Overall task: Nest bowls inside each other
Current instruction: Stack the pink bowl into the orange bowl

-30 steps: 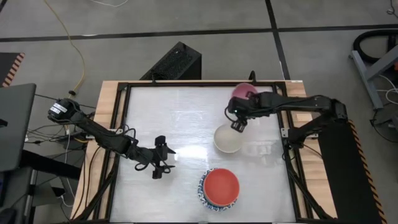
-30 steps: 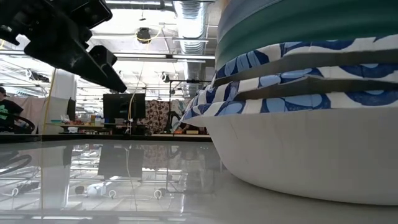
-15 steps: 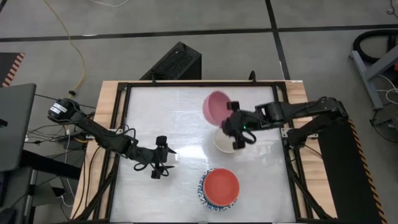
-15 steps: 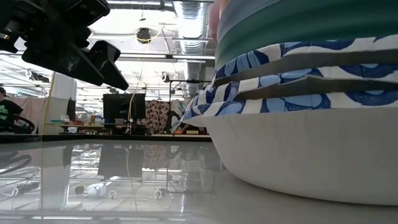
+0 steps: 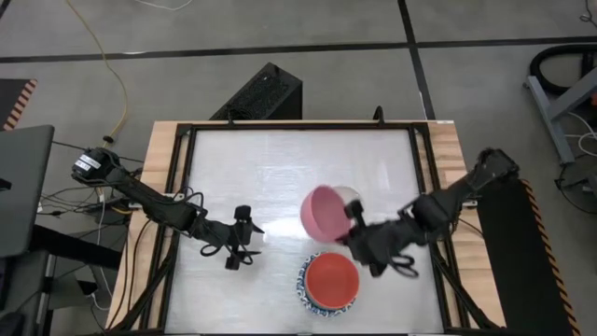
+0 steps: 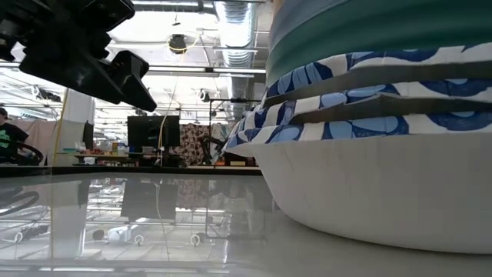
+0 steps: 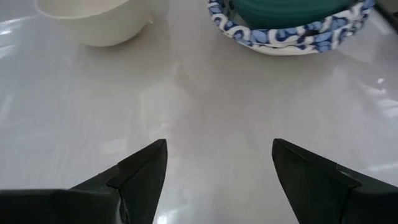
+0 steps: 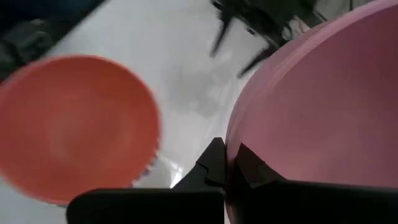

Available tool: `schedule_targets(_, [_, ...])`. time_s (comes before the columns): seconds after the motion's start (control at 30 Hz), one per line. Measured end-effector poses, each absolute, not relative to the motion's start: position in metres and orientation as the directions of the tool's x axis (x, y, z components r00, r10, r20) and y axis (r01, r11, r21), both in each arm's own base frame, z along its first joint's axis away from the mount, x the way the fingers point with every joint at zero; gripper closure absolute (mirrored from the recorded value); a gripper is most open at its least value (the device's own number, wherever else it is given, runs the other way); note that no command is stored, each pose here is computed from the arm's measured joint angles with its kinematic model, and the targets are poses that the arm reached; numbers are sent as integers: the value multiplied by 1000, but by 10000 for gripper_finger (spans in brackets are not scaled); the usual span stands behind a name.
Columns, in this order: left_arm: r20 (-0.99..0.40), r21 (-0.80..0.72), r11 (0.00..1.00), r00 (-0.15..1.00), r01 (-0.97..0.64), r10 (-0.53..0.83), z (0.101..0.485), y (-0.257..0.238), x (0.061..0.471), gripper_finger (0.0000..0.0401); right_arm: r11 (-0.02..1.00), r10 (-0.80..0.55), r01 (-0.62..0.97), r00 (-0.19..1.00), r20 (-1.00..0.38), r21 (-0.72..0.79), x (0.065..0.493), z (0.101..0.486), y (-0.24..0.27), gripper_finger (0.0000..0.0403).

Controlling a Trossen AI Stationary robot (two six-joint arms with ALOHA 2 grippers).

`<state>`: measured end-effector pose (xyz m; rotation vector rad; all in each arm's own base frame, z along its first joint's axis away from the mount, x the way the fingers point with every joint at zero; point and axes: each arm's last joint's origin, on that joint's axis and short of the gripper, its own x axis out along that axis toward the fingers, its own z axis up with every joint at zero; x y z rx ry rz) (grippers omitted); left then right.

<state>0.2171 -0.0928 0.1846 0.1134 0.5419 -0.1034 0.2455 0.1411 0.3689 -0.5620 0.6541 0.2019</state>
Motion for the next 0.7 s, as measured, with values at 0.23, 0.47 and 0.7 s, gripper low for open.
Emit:
schedule_targets(0.23, [-537,16,986,833,167,-132,184,-95,216,122,817,51,-415,743,-667,-400,254,355,184,391])
schedule_targets(0.47, [-540,25,987,833,162,-123,183,-94,216,122,806,9,-456,647,-763,-377,269,350,210,391])
schedule_targets(0.7, [-543,31,986,831,164,-121,183,-94,216,122,843,-44,-451,484,-874,-293,269,341,234,391])
